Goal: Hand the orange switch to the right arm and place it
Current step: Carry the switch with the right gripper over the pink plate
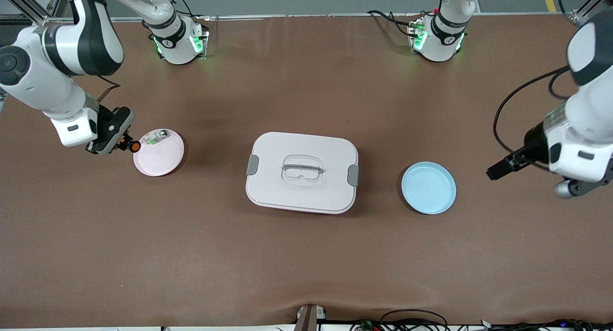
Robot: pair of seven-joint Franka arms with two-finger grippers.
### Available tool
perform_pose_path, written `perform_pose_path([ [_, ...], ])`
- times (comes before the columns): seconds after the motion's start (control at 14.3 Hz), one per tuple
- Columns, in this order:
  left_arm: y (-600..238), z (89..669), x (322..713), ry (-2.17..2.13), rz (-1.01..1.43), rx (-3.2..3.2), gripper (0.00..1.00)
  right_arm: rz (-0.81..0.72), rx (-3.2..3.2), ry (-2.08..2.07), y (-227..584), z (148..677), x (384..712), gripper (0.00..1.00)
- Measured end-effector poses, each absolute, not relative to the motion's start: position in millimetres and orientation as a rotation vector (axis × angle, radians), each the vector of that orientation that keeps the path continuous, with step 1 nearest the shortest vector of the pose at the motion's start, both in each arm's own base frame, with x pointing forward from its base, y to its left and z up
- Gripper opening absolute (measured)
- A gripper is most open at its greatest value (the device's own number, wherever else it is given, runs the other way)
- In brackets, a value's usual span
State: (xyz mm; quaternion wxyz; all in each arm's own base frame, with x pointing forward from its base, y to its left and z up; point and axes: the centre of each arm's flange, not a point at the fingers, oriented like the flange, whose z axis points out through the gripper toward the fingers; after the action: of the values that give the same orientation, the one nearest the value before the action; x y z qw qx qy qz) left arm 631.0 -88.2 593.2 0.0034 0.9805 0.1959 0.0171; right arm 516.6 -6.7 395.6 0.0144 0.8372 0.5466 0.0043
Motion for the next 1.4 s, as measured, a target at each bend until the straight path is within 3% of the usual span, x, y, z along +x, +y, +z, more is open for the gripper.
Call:
perform_pose_path([
  [0.56,-49.2,668.0,552.2,0.262,0.057,3.164,1.0,-0.148,2.479,1.805,-18.7,296.7,515.1,0.33],
  [0.91,-28.6,672.9,545.3,0.113,0.051,3.178,1.0,-0.138,2.47,1.822,-25.5,249.6,516.1,0.33],
  [1.4,-27.3,668.7,543.3,0.097,0.025,3.181,1.0,-0.155,2.471,1.861,-18.5,210.3,487.1,0.33],
])
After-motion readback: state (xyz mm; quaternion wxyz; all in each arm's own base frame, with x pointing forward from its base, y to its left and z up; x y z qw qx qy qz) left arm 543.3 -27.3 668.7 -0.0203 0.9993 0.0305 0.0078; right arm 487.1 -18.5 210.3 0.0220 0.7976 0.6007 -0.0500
